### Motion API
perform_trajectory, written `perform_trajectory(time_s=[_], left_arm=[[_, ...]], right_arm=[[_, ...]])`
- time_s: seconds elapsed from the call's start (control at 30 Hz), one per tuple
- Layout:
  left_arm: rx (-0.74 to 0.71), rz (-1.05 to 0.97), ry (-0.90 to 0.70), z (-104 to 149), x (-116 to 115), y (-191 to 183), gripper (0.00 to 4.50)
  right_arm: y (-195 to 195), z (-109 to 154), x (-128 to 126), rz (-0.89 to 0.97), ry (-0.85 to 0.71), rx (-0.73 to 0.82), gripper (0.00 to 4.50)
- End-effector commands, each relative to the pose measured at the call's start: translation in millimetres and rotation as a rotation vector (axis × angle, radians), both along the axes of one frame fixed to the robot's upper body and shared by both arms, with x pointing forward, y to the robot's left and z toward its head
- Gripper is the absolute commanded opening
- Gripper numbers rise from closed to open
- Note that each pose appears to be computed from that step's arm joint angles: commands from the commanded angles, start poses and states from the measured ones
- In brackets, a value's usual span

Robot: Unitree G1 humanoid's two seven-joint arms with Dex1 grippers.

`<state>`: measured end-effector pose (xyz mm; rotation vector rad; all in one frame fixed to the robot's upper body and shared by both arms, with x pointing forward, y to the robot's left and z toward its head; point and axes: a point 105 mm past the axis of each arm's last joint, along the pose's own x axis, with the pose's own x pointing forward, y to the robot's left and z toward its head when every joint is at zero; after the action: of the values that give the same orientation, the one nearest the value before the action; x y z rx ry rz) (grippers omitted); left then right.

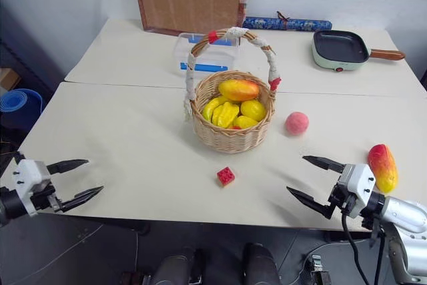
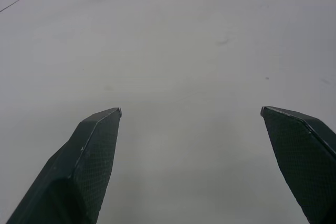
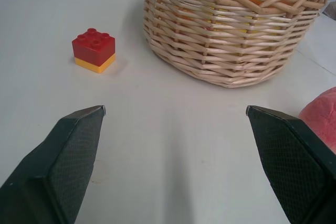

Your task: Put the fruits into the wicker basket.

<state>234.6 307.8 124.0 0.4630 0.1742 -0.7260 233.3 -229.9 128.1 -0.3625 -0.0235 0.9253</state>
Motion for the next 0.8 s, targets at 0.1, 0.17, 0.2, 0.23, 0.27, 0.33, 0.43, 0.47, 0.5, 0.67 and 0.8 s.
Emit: perform_trajectory(time_s=[0.1, 0.17, 0.2, 0.23, 0.27, 0.33, 0.43, 0.47, 0.5, 0.67, 0.8], left_arm=[[-0.017, 0.018, -0.040, 15, -2, 1, 4.50], [-0.055, 0.006, -0.043, 21, 0, -4, 4.50], [-0.069, -0.007, -0.035, 23, 0, -7, 4.50], [-0.071, -0.019, -0.028, 24, 0, -10, 4.50], [-0.071, -0.037, -0.020, 25, -1, -13, 4.50], [-0.068, -0.092, 0.012, 27, -2, -25, 4.50], [-0.063, -0.131, 0.040, 26, 1, -39, 4.50], [-0.066, -0.156, 0.034, 25, 4, -50, 4.50], [-0.069, -0.174, 0.029, 25, 7, -58, 4.50], [-0.195, -0.330, 0.044, 19, 10, -140, 4.50], [-0.260, -0.364, 0.072, 4, 22, -194, 4.50]], right_arm=[[-2, 14, -4, 0.012, -0.022, -0.012, 4.49], [6, 17, -4, 0.040, -0.005, -0.002, 4.49], [11, 18, -4, 0.056, 0.001, 0.000, 4.49], [14, 20, -4, 0.068, 0.005, -0.001, 4.49], [18, 22, -4, 0.075, 0.008, 0.002, 4.49], [26, 27, -3, 0.090, 0.005, 0.011, 4.49], [34, 33, -2, 0.090, 0.017, 0.048, 4.49], [39, 37, -3, 0.109, 0.003, 0.062, 4.49], [43, 40, -5, 0.122, -0.008, 0.071, 4.49], [75, 68, -15, 0.217, -0.090, 0.187, 4.49], [84, 74, -23, 0.288, -0.111, 0.190, 4.49]])
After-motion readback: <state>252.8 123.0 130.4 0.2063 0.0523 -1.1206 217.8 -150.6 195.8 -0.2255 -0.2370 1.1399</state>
